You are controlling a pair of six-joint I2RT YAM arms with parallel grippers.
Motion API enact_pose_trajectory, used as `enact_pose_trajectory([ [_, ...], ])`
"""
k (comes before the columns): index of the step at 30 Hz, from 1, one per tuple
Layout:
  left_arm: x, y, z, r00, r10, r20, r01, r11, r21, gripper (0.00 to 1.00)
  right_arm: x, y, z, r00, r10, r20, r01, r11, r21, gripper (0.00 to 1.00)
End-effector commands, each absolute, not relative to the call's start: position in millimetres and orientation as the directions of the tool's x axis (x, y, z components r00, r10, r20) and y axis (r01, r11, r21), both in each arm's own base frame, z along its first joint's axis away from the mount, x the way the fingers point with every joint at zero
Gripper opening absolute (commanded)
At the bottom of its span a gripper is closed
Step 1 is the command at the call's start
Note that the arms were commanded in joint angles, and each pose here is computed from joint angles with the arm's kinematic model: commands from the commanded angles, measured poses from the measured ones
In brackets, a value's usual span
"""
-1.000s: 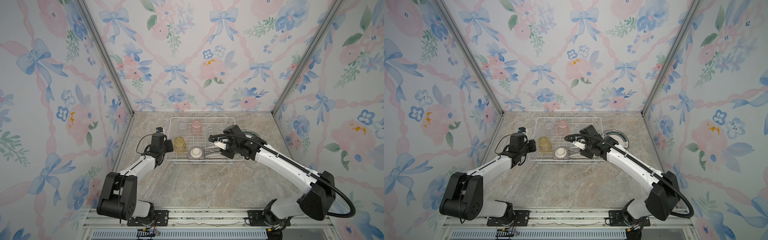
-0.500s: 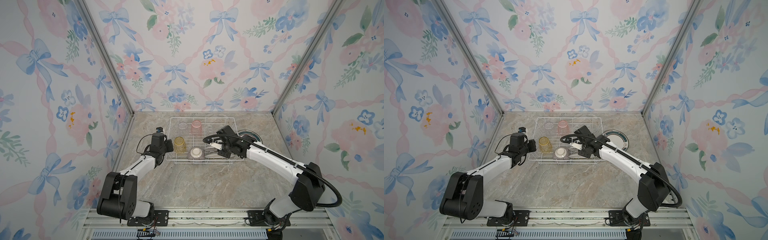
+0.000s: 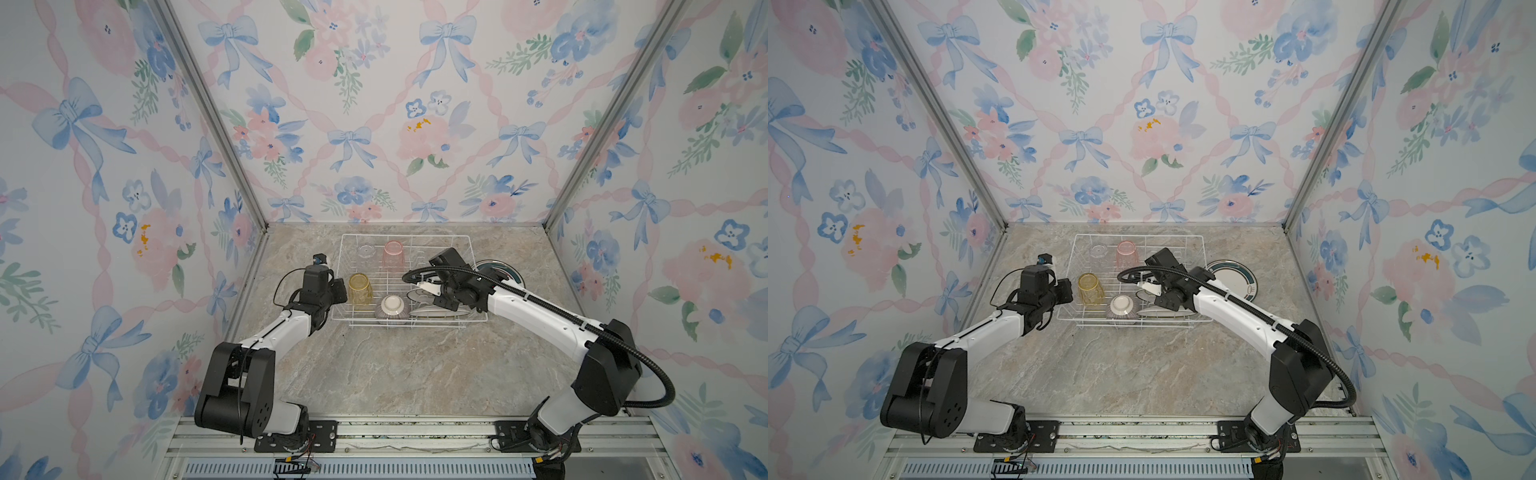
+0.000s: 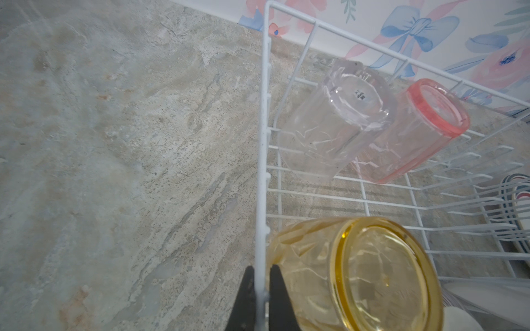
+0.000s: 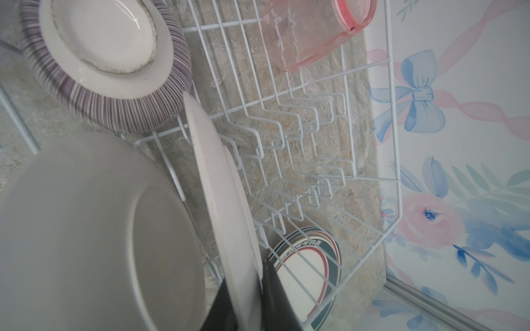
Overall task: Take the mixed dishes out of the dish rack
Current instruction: 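Move the right gripper over the rack to the next upright white plate, then grasp the rim of the white plate with the right gripper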
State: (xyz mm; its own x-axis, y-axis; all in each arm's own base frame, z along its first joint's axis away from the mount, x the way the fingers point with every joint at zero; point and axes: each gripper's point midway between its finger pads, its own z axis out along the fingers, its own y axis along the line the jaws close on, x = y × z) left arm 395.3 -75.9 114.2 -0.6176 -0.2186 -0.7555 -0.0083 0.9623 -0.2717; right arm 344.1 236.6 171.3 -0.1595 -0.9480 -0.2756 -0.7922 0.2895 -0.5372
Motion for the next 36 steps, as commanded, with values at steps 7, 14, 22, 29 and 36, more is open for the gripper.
enact_pose_trajectory([
  [7,376,-76,76,-0.719,-0.172,-0.674,-0.013,0.972,-0.235,0.0,347,239,165,-0.173,-0.95,-0.258,-0.779,0.292,-0.555,0.04],
  [14,378,-78,79,-0.715,-0.173,-0.677,-0.007,0.971,-0.24,0.0,359,233,162,-0.207,-0.951,-0.231,-0.717,0.308,-0.625,0.0],
  [22,377,-78,78,-0.717,-0.169,-0.676,-0.006,0.971,-0.237,0.0,367,229,174,-0.212,-0.942,-0.26,-0.656,0.334,-0.677,0.0],
  [29,378,-78,78,-0.718,-0.172,-0.675,-0.008,0.971,-0.24,0.0,371,221,198,-0.238,-0.898,-0.369,-0.617,0.433,-0.657,0.0],
  [36,379,-78,79,-0.716,-0.172,-0.676,-0.005,0.97,-0.241,0.0,375,209,225,-0.258,-0.843,-0.473,-0.563,0.529,-0.635,0.0],
])
